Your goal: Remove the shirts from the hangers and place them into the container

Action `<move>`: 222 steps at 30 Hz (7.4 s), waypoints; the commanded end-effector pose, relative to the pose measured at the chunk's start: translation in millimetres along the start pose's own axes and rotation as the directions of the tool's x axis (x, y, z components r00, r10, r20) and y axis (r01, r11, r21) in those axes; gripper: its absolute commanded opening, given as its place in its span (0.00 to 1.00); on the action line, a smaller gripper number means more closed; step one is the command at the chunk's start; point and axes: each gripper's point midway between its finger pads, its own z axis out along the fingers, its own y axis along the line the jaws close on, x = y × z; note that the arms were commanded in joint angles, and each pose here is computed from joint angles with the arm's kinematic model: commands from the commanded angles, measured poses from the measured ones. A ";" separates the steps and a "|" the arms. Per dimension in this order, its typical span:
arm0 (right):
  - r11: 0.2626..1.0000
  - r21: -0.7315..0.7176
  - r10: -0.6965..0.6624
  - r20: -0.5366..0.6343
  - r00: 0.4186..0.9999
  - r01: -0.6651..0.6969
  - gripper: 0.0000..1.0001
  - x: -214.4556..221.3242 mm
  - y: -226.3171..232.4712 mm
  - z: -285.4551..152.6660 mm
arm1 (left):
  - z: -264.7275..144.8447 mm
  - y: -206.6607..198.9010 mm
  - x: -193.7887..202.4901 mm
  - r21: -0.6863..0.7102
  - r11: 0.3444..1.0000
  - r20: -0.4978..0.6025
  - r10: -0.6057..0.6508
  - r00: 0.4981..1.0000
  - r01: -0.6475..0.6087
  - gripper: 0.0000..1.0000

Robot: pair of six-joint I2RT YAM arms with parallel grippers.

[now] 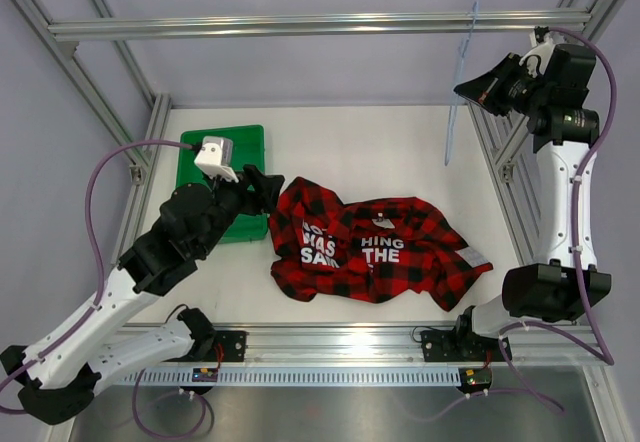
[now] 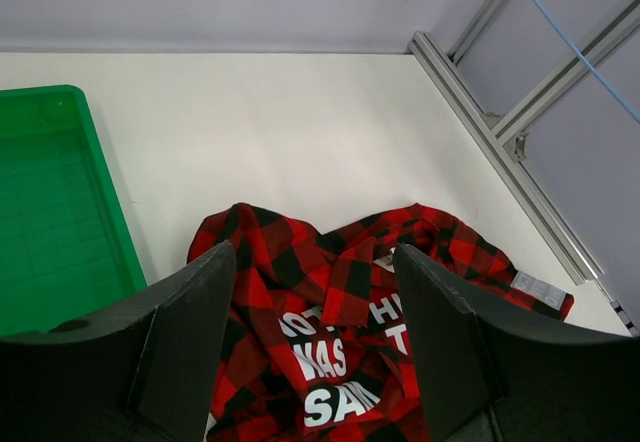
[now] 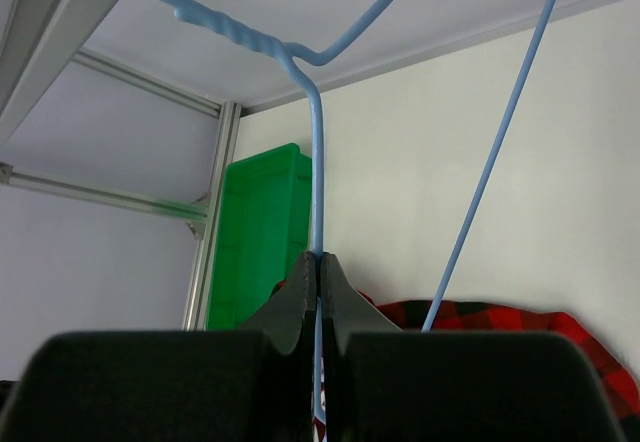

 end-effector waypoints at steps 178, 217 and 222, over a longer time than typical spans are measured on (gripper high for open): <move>0.884 -0.284 -0.307 0.244 0.920 0.370 0.90 125.9 153.2 -227.6 | -113.5 -15.4 -453.4 -0.732 0.658 0.654 0.751 0.090 -0.178 0.00; 0.852 -0.424 -0.286 0.114 0.951 0.307 0.90 148.6 159.0 -209.0 | -4.1 150.4 -341.2 -0.738 0.669 0.595 0.709 0.380 -0.093 0.00; 0.847 -0.432 -0.288 0.119 0.950 0.311 0.90 149.0 162.0 -213.4 | -22.3 145.9 -325.0 -0.713 0.696 0.622 0.684 0.380 -0.087 0.00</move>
